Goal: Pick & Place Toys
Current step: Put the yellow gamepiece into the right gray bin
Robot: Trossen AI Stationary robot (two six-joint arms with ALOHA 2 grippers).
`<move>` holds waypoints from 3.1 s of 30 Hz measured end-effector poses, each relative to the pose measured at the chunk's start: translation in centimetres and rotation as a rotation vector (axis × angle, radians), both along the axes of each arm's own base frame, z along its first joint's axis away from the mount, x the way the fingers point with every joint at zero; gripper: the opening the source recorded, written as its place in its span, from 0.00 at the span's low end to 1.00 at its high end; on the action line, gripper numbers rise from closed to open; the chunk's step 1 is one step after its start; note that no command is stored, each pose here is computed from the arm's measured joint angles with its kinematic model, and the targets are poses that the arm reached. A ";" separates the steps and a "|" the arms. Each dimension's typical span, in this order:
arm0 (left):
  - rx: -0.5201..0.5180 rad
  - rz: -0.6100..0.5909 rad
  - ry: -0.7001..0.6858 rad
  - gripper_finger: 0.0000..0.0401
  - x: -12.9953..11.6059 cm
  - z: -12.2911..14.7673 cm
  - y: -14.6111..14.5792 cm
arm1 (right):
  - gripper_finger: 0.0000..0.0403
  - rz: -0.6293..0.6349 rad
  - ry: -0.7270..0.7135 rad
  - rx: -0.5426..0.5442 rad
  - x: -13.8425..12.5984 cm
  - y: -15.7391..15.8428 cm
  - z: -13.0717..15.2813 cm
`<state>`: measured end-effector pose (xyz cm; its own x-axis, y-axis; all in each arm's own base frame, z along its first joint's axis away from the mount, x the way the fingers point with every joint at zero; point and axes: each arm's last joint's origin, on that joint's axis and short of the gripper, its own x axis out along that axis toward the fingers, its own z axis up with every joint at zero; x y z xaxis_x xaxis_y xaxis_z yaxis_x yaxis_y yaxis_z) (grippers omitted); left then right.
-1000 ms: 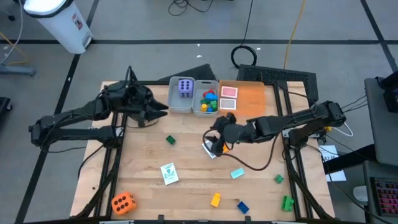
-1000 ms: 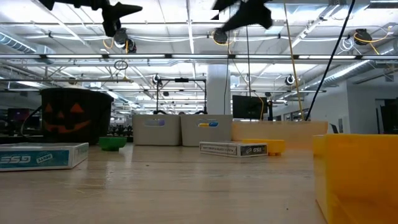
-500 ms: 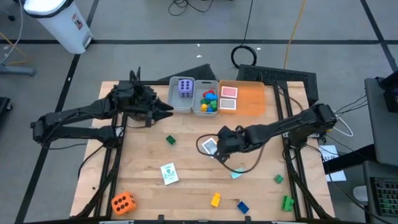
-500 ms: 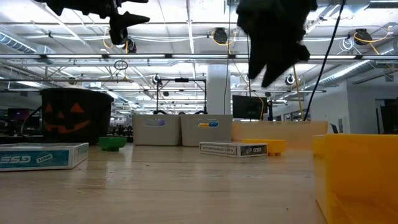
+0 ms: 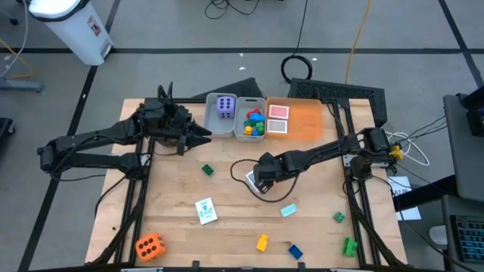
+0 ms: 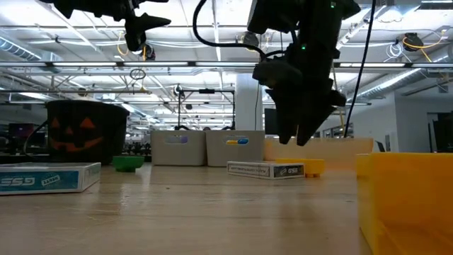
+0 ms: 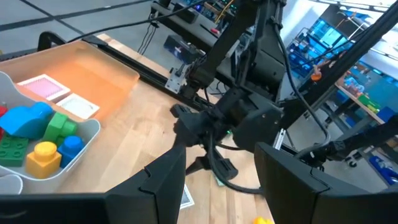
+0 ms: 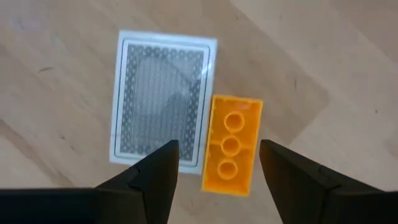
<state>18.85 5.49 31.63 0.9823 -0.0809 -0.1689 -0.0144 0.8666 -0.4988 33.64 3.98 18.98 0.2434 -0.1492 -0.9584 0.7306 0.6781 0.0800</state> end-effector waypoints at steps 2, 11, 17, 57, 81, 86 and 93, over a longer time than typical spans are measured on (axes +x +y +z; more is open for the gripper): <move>0.000 0.000 0.000 0.49 0.0 0.0 0.0 | 0.52 0.001 -0.004 -0.004 0.1 -0.4 0.1; 0.004 -0.001 0.000 0.49 0.0 0.0 0.0 | 0.48 -0.022 0.026 0.016 -0.3 -2.3 -0.8; 0.004 -0.003 0.000 0.49 0.0 0.0 0.0 | 0.46 -0.060 0.070 0.073 -1.4 -2.7 -2.5; 0.015 -0.004 -0.001 0.49 0.0 0.0 0.0 | 0.00 -0.048 0.021 0.068 -1.5 -2.9 -2.3; 0.018 -0.001 -0.002 0.49 0.0 0.0 0.0 | 0.00 -0.050 -0.344 0.038 -0.6 -4.4 2.8; 0.007 0.006 -0.022 0.49 0.0 0.2 0.1 | 0.00 -0.075 -0.611 -0.052 -0.2 -5.2 6.4; 0.023 0.007 -0.065 0.49 0.4 0.5 0.3 | 0.00 -0.106 -0.756 -0.112 -0.7 -7.1 9.0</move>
